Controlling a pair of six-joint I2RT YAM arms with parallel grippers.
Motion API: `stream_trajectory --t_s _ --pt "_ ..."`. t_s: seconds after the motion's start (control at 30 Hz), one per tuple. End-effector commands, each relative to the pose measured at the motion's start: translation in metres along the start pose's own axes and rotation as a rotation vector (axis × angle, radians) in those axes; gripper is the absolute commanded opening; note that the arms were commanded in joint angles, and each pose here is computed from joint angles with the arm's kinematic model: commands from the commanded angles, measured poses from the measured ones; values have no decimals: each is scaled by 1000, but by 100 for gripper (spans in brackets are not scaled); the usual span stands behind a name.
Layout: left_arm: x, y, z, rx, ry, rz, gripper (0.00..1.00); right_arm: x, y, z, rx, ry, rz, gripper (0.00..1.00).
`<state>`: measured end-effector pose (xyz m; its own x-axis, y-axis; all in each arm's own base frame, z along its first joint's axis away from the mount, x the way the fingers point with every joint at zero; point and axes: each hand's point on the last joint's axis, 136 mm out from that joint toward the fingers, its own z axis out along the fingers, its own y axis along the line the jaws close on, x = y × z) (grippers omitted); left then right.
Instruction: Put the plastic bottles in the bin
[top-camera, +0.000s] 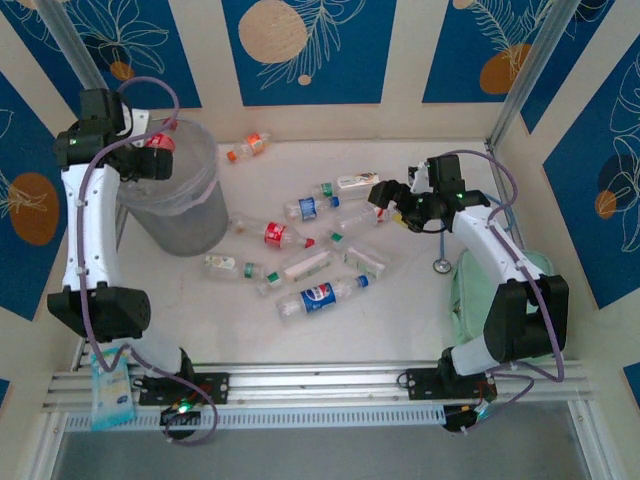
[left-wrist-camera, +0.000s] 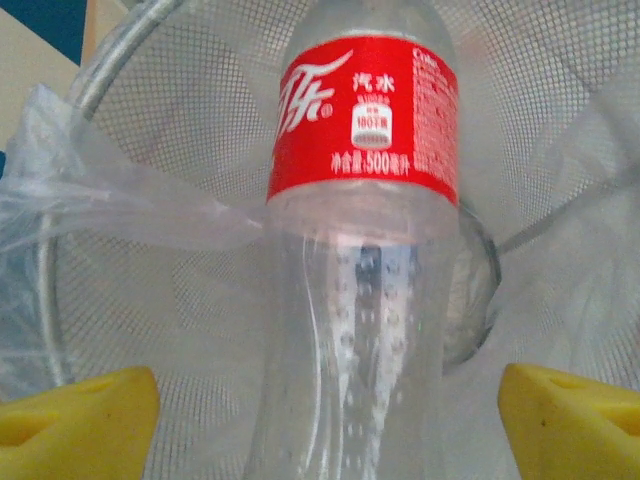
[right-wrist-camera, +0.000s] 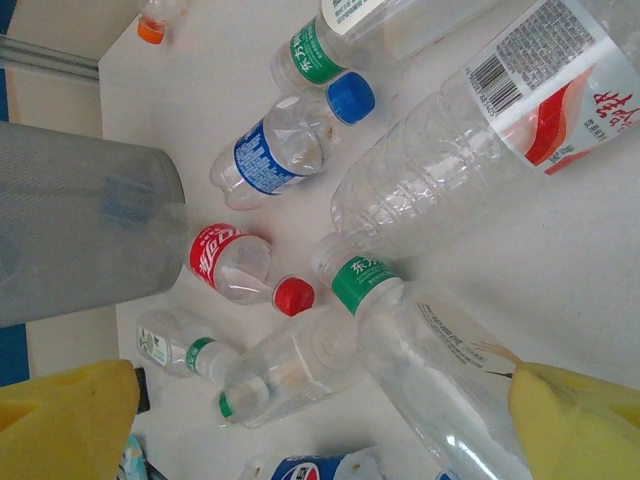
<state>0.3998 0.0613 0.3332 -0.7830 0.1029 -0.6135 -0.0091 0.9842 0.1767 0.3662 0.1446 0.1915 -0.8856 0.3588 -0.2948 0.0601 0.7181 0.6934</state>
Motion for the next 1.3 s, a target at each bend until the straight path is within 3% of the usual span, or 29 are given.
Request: stream_trajectory --t_s 0.0,0.13,0.33,0.43,0.57,0.73,1.03,1.17,1.27 --pt "-32 4 4 4 -92 -34 90 3 8 -3 2 10 -13 96" --pt "-47 1 16 29 -130 -66 93 6 3 -2 19 12 -8 96" --pt "-42 3 48 14 -39 -70 90 10 -1 -6 37 12 -10 96" --pt "-43 -2 57 41 -29 -84 82 12 -4 -9 53 5 -11 96" --pt "-43 -4 60 52 -18 -100 61 13 -7 -11 61 -3 -11 95" --pt "-61 -2 29 62 -129 -125 48 13 -7 -12 59 -4 -17 95" --pt "-89 -3 -41 83 -444 -155 43 14 -4 -7 36 6 -11 95" --pt "-94 2 -46 42 -585 -149 37 13 -1 -9 27 4 -21 95" --pt "-96 2 -34 25 -626 -116 31 13 2 -11 22 -3 -32 95"
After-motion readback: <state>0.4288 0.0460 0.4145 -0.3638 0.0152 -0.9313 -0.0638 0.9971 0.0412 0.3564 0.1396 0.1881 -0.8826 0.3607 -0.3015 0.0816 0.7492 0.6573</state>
